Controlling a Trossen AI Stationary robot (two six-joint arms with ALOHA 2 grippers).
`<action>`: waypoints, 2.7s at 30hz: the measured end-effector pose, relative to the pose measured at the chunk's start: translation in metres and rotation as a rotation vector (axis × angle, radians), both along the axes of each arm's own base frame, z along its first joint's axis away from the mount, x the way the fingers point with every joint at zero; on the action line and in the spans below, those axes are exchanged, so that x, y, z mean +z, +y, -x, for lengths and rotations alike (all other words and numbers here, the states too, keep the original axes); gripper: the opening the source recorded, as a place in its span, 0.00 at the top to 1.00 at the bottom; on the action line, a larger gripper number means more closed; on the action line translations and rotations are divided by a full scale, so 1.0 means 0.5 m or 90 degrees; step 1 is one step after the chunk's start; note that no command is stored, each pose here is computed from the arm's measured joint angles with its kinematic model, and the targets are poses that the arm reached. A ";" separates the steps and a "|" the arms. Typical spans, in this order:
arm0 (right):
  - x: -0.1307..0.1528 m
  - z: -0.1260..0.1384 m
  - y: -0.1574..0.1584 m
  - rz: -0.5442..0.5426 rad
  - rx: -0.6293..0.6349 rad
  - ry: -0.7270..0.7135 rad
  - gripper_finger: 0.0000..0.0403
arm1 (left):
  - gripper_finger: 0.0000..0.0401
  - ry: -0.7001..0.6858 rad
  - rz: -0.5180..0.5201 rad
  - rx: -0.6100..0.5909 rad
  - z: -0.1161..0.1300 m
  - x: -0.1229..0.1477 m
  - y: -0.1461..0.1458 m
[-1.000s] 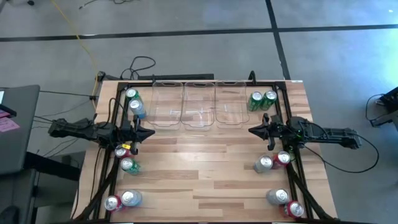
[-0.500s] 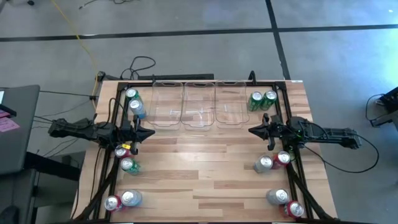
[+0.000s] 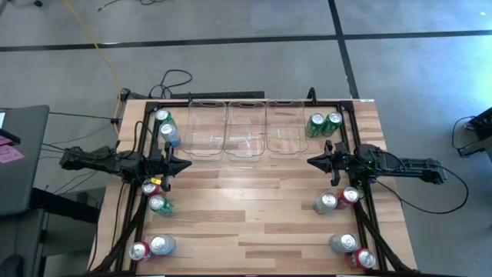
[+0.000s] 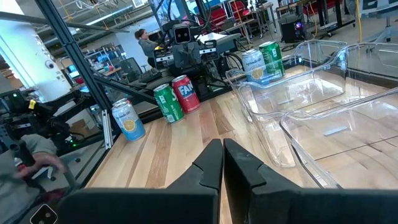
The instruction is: Sort soda cans
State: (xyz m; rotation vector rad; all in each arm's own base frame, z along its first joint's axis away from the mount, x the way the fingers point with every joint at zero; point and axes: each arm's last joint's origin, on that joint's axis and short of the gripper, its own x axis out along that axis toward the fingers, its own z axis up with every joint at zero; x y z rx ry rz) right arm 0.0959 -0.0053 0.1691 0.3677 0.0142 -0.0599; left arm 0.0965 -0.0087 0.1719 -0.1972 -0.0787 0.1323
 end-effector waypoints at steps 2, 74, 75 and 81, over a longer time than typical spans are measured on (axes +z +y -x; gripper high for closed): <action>0.000 0.000 0.000 0.000 0.000 0.000 0.92 | 1.00 0.000 0.000 0.000 0.000 0.000 0.000; 0.160 -0.003 -0.050 0.139 -0.282 -0.060 0.34 | 0.31 -0.092 0.081 0.294 0.073 0.206 0.037; 0.159 -0.011 -0.052 0.128 -0.280 -0.047 0.34 | 0.32 -0.071 0.077 0.310 0.073 0.211 0.038; 0.169 -0.051 -0.061 0.066 -0.272 0.009 0.34 | 0.38 0.055 0.074 0.347 0.049 0.243 0.036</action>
